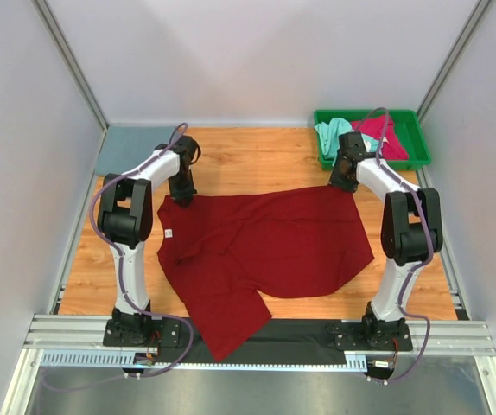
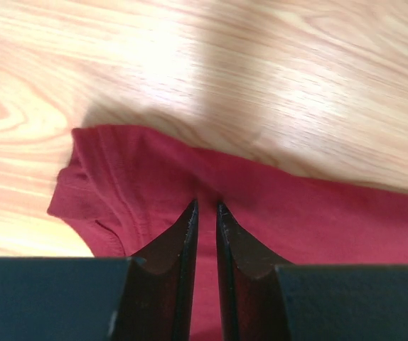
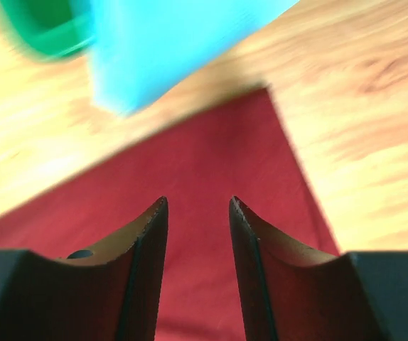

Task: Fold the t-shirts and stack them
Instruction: Fold the tshirt

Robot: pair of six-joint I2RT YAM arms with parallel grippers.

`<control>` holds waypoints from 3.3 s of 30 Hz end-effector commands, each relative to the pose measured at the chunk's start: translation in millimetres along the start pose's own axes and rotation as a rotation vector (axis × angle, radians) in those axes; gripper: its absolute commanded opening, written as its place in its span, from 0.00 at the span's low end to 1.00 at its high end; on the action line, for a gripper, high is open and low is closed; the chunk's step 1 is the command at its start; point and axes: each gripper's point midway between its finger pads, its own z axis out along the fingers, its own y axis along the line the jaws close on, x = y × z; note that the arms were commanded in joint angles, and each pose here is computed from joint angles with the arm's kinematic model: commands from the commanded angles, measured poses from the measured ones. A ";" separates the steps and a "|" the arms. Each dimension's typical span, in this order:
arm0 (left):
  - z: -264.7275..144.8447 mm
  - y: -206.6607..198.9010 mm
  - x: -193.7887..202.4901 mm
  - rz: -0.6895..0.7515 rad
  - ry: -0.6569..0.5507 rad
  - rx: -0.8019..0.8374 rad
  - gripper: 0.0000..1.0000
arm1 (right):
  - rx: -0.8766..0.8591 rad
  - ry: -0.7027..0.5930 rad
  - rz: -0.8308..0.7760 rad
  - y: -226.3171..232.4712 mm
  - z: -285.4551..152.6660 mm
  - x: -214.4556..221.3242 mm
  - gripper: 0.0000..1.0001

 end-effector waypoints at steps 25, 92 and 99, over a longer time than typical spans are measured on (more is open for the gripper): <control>-3.5 -3.1 -67.8 0.025 -0.090 0.072 0.31 | 0.286 0.167 0.435 -104.9 52.3 10.6 0.37; -61.4 -4.3 78.3 -0.094 0.013 0.442 0.33 | -0.689 0.554 0.106 273.7 -82.8 252.3 0.28; -66.8 -5.7 74.3 -0.101 0.006 0.449 0.33 | -0.695 0.552 0.077 264.8 -97.9 240.6 0.07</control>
